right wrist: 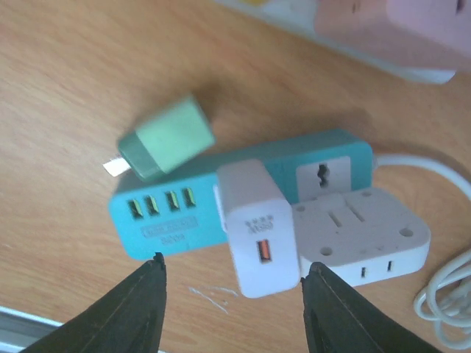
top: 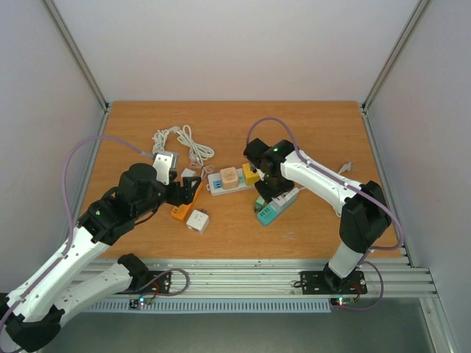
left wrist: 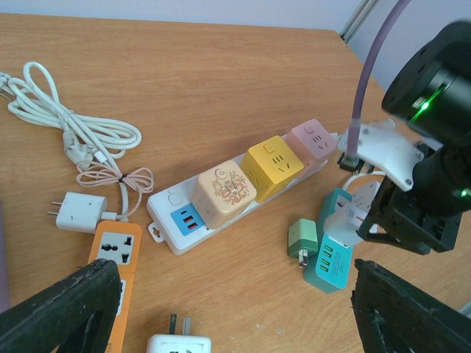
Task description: Insert the plug
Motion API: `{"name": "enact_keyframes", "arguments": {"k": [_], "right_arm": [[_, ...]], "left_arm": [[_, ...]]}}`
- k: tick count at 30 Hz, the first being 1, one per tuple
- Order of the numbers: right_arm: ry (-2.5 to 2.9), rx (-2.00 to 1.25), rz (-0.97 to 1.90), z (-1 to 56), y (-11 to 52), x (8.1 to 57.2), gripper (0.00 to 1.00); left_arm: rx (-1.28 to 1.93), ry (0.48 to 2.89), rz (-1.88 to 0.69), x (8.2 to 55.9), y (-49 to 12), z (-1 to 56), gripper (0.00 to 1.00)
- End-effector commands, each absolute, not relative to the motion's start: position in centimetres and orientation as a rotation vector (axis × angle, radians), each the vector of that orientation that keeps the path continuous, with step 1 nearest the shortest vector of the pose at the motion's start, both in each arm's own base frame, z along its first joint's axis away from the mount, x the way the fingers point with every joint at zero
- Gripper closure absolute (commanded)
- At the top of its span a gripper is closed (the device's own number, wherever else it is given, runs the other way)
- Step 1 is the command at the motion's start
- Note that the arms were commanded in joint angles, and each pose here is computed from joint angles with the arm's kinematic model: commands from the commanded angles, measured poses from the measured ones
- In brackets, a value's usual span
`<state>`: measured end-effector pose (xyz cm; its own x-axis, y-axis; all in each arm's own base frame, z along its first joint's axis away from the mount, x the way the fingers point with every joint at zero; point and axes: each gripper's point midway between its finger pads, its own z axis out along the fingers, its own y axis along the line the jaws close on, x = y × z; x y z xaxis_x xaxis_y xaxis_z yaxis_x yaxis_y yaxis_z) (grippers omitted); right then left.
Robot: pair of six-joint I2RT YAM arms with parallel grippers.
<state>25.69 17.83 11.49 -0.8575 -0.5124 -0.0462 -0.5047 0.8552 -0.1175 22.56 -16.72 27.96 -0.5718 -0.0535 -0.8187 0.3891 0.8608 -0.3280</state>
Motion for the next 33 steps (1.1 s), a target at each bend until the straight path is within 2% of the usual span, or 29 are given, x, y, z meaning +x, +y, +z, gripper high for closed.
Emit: {"name": "enact_keyframes", "arguments": {"k": [1, 5, 9, 15, 20, 23, 25, 33], "right_arm": [[2.816, -0.763, -0.181, 13.7, 20.6, 26.8, 0.46], [2.775, -0.632, -0.255, 12.5, 22.1, 27.7, 0.44], [2.761, -0.357, -0.329, 11.3, 22.0, 28.4, 0.47], [2.764, -0.022, -0.236, 8.5, 22.5, 27.8, 0.47], [2.744, 0.133, -0.132, 7.4, 23.6, 28.1, 0.45], [2.726, 0.219, -0.120, 7.0, 23.5, 28.2, 0.54], [2.709, 0.272, -0.140, 7.1, 23.1, 28.3, 0.57], [2.699, 0.367, -0.182, 6.2, 22.3, 28.0, 0.54]], "left_arm": [[0.218, 2.065, -0.589, 23.0, -16.4, 28.6, 0.14], [0.188, 2.036, -0.570, 23.0, -15.6, 29.2, 0.14], [0.162, 2.005, -0.560, 22.9, -15.0, 29.7, 0.14], [0.155, 2.002, -0.556, 23.0, -14.9, 29.7, 0.14], [0.157, 2.005, -0.557, 23.1, -15.0, 29.6, 0.14], [0.156, 2.005, -0.552, 23.1, -14.9, 29.6, 0.14], [0.158, 2.009, -0.548, 23.1, -14.9, 29.5, 0.14], [0.161, 2.016, -0.545, 23.1, -15.0, 29.3, 0.14]]}}
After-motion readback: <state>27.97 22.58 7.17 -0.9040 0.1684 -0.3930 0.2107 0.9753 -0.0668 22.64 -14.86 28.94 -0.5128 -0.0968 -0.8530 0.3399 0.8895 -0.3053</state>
